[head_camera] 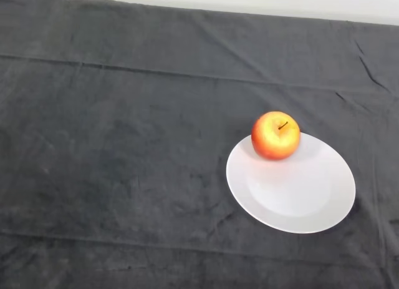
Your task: Move the apple to the plate
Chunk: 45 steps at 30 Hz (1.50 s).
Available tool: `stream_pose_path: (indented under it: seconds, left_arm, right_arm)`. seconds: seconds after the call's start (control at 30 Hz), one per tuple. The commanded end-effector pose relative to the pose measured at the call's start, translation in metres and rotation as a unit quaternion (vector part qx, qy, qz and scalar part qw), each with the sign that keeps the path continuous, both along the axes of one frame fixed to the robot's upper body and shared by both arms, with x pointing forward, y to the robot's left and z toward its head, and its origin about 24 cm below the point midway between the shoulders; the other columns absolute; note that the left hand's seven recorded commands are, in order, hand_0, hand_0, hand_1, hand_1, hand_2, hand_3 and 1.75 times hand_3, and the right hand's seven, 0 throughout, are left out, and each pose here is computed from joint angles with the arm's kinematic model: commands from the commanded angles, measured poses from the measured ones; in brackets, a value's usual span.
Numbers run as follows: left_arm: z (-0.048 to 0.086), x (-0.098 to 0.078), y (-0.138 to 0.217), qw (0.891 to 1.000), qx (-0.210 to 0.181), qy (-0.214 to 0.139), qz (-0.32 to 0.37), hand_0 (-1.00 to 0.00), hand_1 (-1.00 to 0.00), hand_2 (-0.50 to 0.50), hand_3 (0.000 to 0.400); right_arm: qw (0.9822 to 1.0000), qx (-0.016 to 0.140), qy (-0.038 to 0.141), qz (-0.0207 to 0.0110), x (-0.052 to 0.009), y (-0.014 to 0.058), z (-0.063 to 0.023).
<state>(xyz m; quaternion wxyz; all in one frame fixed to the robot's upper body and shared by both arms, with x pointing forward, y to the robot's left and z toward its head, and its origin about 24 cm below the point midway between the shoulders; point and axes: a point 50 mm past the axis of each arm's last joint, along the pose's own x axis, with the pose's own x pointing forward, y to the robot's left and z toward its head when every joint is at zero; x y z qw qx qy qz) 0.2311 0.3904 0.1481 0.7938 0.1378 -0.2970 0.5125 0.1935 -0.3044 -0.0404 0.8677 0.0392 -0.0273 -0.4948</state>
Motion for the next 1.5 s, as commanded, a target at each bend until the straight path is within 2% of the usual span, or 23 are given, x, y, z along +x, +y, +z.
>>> stream_pose_path:
  seconds: [0.03, 1.5]
  left_arm:
    - [0.0117, 0.0077, -0.0035, 0.999, -0.004, -0.035, -0.002, 0.0, 0.0, 0.0, 0.0]
    - [0.0099, 0.012, -0.0074, 1.0, -0.006, -0.027, -0.008, 0.0, 0.0, 0.0, 0.0]
  right_arm:
    - [0.992, 0.077, 0.1, -0.008, -0.0494, 0.0296, -0.0449]
    - [0.992, 0.077, 0.1, -0.008, -0.0494, 0.0296, -0.0449]
